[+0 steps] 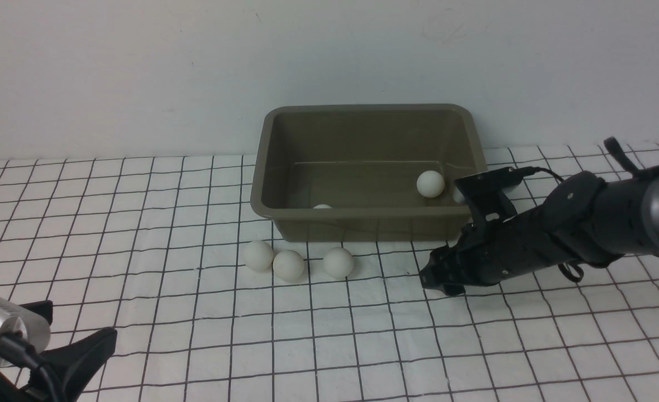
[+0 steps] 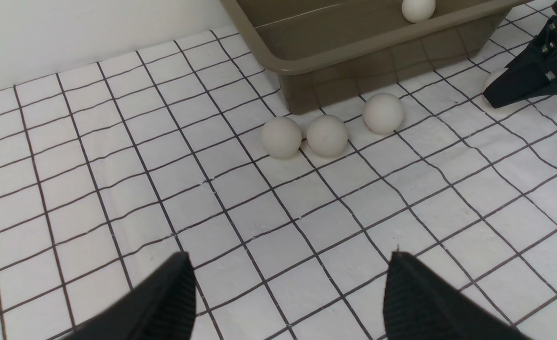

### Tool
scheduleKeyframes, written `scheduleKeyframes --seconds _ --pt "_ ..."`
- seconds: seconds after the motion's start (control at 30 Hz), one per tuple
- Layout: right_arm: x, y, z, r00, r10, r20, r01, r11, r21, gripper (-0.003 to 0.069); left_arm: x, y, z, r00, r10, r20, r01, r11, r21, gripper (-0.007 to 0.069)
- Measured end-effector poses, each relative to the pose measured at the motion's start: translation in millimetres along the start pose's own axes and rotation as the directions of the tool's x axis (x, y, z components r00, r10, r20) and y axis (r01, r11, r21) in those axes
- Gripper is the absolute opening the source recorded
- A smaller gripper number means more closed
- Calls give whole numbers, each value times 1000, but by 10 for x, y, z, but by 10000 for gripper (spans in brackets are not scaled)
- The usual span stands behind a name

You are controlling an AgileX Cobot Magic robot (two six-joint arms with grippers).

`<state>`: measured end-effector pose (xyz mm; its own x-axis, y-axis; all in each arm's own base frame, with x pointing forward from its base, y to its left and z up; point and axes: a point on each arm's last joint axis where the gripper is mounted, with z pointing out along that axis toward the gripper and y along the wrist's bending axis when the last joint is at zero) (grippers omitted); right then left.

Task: Put the table tennis balls into the box on the white checkered tablecloth.
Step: 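Reach for and grasp a ping pong ball on the table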

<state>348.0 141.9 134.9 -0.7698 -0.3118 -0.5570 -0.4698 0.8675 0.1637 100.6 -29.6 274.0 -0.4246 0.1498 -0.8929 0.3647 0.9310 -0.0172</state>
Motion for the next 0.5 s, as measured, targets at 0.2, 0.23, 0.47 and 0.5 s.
scheduleKeyframes --seconds 0.2,0.23,0.47,0.5 --pt "-34 53 -128 998 -69 -9 68 997 -29 361 -1 -1 0 1000 -2 1 2 1000 1 482" --pt "-85 115 -303 992 -125 -1 125 991 -55 361 -1 -1 0 1000 -2 1 2 1000 1 482" --pt "-302 300 -952 960 -248 133 258 964 -68 361 -1 -1 0 1000 -2 1 2 1000 1 482" --pt "-358 300 -993 954 -249 167 260 964 -50 361 -1 -1 0 1000 -2 1 2 1000 1 482"
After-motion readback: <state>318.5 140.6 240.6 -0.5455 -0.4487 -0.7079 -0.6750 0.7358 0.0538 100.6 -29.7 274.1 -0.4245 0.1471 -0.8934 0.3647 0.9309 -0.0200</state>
